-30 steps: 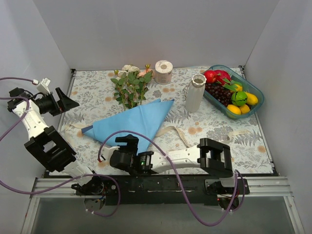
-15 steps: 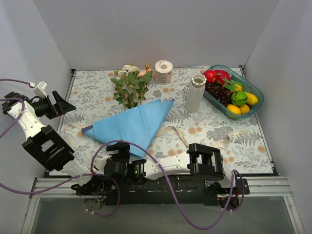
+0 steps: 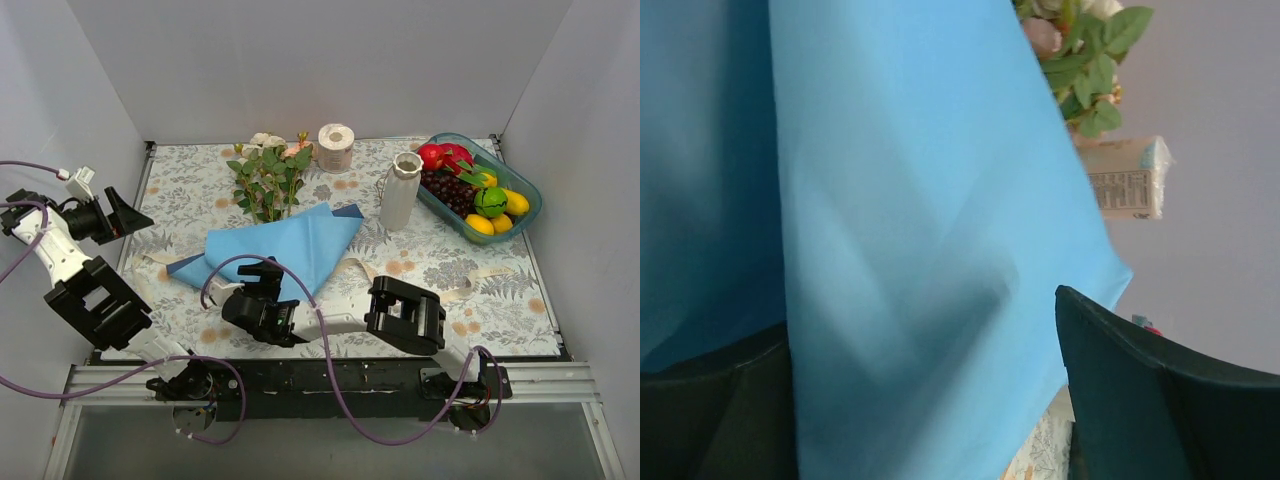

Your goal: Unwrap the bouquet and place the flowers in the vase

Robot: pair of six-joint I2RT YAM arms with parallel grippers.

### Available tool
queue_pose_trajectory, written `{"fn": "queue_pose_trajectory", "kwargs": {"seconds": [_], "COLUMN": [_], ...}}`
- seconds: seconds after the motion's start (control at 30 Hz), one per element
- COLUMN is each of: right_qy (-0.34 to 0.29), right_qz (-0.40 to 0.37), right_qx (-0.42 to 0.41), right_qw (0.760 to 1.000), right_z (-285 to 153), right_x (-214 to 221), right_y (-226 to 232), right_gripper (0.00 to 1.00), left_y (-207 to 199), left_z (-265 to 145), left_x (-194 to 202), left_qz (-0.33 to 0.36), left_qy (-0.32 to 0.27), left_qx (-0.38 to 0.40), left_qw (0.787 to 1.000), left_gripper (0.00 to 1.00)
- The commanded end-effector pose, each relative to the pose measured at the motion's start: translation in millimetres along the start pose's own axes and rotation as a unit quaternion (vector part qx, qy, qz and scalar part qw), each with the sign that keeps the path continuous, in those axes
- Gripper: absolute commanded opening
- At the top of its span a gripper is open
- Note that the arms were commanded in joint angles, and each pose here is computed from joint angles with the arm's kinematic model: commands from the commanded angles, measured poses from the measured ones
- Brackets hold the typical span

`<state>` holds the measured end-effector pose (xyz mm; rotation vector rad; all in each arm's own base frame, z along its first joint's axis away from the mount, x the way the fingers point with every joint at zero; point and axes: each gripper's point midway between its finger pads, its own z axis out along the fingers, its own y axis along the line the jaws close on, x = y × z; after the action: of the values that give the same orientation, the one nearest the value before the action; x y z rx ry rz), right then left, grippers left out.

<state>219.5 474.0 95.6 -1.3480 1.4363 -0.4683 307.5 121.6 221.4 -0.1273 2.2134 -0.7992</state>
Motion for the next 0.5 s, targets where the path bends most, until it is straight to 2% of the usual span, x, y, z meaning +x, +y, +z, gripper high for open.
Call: {"fn": "queue_pose_trajectory", "kwargs": {"seconds": [0.0, 0.03, 0.2, 0.23, 0.27, 0.3, 0.33, 0.47], "right_qy": [-0.034, -0.066, -0.028, -0.054, 0.002, 0.016, 0.027, 0.032], "right_qz": [0.102, 0.147, 0.198, 0.299, 0.22, 0.235, 0.227, 0.276], "right_qx": [0.121, 0.159, 0.253, 0.287, 0.303, 0.303, 0.299, 0.285], "right_qw": [0.987, 0.974, 0.946, 0.909, 0.927, 0.923, 0.926, 0.917], "right_z": [-31.0, -44.7, -85.2, -98.2, -111.5, -109.6, -107.9, -122.7], "right_x": [-25.1, -37.5, -13.4, -3.7, 15.7, 16.3, 17.4, 38.9], "right_y": [-73.9, -104.0, -140.2, -154.2, -164.9, -162.3, -158.0, -156.0], "right_gripper": [0.83, 0.82, 0.82, 0.83, 0.83, 0.84, 0.81, 0.81], "left_y": [-4.6, -5.1, -6.3, -5.9, -6.6, -6.7, -6.5, -6.3], "left_z": [-8.6, -8.6, -9.4, -9.2, -9.3, -9.4, -9.2, -8.8], "left_x": [-10.3, -10.5, -13.5, -13.2, -13.5, -12.8, -12.3, -11.6], "left_qz": [0.02, 0.02, 0.024, 0.024, 0.025, 0.024, 0.024, 0.026], "left_qy": [-0.026, -0.027, -0.029, -0.028, -0.028, -0.027, -0.026, -0.026], "left_qx": [0.005, 0.007, 0.01, 0.01, 0.012, 0.012, 0.013, 0.014], "left_qw": [0.999, 0.999, 0.999, 0.999, 0.999, 0.999, 0.999, 0.999], "left_gripper": [0.96, 0.96, 0.97, 0.97, 0.96, 0.96, 0.97, 0.97]}}
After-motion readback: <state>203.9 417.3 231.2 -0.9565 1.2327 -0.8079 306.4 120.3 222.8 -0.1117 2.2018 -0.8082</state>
